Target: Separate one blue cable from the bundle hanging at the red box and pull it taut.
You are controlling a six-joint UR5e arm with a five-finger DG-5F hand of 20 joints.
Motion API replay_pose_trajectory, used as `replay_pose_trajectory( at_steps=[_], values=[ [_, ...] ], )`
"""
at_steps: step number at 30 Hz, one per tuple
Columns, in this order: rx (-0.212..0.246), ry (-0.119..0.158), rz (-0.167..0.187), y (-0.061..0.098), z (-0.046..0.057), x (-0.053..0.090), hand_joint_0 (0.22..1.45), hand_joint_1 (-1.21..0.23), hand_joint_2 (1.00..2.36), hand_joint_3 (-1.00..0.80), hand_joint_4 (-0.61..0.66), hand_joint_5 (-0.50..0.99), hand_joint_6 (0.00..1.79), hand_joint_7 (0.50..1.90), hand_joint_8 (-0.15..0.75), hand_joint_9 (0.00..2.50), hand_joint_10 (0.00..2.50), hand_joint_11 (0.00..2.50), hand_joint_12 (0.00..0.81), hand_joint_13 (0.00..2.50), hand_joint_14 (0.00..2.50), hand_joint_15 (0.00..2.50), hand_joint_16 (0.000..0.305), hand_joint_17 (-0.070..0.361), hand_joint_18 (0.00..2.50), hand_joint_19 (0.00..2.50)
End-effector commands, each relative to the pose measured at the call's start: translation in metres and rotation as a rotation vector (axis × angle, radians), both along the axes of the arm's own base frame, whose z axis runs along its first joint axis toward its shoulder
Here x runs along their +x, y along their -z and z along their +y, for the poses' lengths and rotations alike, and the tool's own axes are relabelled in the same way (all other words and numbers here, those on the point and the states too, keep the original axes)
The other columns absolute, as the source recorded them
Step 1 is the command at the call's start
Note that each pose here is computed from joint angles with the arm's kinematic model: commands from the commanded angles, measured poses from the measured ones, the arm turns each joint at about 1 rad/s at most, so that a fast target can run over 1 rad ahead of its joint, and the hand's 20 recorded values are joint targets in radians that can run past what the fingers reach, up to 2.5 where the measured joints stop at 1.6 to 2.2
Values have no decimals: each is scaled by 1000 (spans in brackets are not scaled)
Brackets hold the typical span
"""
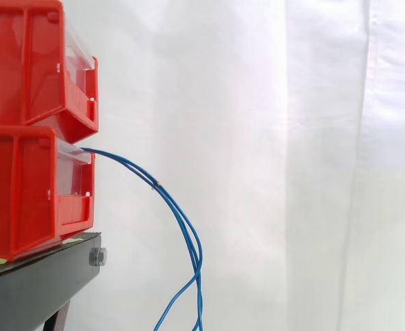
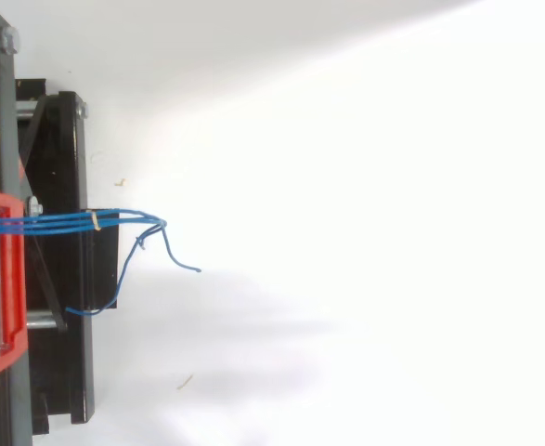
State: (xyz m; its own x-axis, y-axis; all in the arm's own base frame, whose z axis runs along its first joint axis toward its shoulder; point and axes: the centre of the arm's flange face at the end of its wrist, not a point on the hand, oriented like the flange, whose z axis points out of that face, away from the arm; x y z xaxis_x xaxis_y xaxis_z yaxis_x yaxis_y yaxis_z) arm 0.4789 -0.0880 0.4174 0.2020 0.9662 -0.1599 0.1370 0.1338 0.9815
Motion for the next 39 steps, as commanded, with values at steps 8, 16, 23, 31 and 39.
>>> replay_pose_trajectory(
  at_steps=[8,16,23,31,39],
  values=[
    [0,0,0,0,0,0,486,-310,1000,-500,139,-261,503,851,235,151,9,256,400,278,6,145,75,170,301,121],
    [-3,-8,22,2,1,-2,494,-343,1000,-500,140,-259,503,851,235,180,9,265,398,291,5,136,73,165,319,108],
    [3,-7,-7,0,2,2,503,-376,1000,-500,129,-267,503,852,228,190,9,250,386,293,5,121,69,156,314,105],
    [11,-2,-30,23,7,26,512,-393,1000,-500,129,-268,503,850,223,207,9,262,372,305,5,122,66,149,323,105],
    [29,6,-8,83,14,67,531,-566,1000,-500,132,-267,503,848,214,237,9,273,357,359,4,112,55,124,373,52]
  ],
)
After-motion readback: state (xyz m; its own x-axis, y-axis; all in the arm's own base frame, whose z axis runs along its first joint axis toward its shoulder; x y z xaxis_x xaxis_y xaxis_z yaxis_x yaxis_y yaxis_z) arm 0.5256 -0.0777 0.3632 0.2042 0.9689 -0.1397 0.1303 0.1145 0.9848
